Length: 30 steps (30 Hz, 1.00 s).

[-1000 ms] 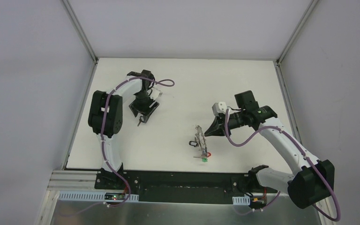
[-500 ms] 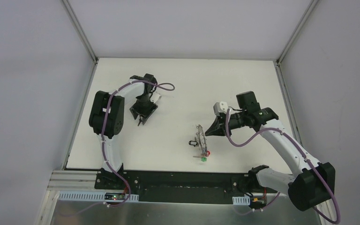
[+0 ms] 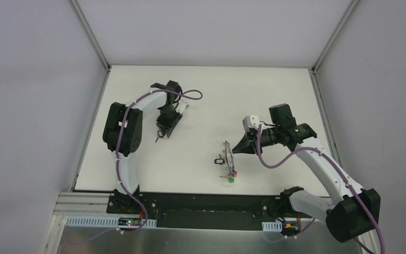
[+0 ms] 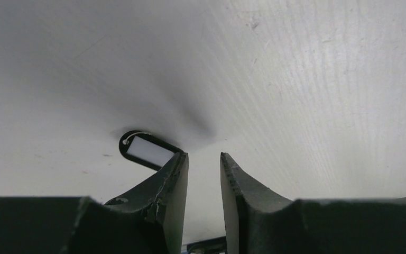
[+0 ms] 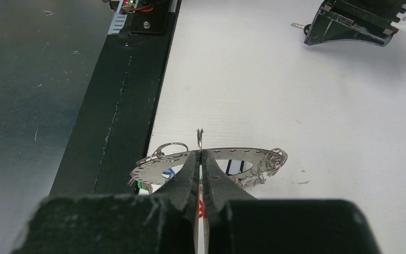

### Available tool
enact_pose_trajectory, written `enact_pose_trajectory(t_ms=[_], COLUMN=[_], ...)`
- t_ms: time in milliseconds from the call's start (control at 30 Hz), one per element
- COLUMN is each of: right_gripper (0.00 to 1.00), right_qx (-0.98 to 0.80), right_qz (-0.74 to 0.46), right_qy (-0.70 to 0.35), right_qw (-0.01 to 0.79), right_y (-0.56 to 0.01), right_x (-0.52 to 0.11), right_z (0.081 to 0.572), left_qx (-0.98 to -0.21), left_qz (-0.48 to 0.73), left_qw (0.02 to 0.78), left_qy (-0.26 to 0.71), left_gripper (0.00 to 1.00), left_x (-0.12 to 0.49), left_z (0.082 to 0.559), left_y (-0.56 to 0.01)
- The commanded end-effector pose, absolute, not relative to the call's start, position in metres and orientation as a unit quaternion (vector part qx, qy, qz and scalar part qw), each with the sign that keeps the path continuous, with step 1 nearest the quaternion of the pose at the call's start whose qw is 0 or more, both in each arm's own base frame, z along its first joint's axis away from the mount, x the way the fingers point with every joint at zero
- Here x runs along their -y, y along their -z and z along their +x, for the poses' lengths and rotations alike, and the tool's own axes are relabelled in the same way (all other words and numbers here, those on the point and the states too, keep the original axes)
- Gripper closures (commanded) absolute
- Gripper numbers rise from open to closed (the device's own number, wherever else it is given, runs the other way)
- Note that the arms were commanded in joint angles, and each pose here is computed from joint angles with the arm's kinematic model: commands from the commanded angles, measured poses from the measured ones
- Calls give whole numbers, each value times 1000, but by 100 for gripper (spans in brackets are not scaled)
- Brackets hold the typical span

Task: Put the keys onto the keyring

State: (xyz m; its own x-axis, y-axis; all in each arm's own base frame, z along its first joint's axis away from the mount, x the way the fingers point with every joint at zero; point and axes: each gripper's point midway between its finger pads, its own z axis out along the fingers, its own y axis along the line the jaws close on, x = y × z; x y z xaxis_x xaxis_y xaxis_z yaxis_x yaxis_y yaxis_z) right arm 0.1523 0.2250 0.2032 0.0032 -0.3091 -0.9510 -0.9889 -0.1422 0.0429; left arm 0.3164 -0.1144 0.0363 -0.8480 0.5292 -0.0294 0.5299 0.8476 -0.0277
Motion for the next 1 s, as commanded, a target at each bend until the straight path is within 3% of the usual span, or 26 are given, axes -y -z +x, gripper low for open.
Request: enact_pose_trajectory(t_ms=[0,167,300,667,967], right_gripper=[100,100,100,100,100], right_qx=[-516,-520,-522,-528,-536], right_qz=[-604,-601,-599,-592,-584], right_qy=[-463,-464,-466,-467,-464], right_qw=[394,391,390,391,395], right_y=[-216,-213,-213,-212,-213], right_x=[-226,-227,-227,-226,-224], right_z=[151,154,154,159,163], left_qx=[-956,-956,-964,-980,-982], left_qz=[284,261,199,32,-23], left_qw=[29,128,159,109,58], left_qy=[61,48,70,164,181], left_gripper=[70,54,51,51,50], left_x=[134,130,125,110,109], left_z=[308,320,331,329,305], left_y=[-42,-63,-70,-45,-18])
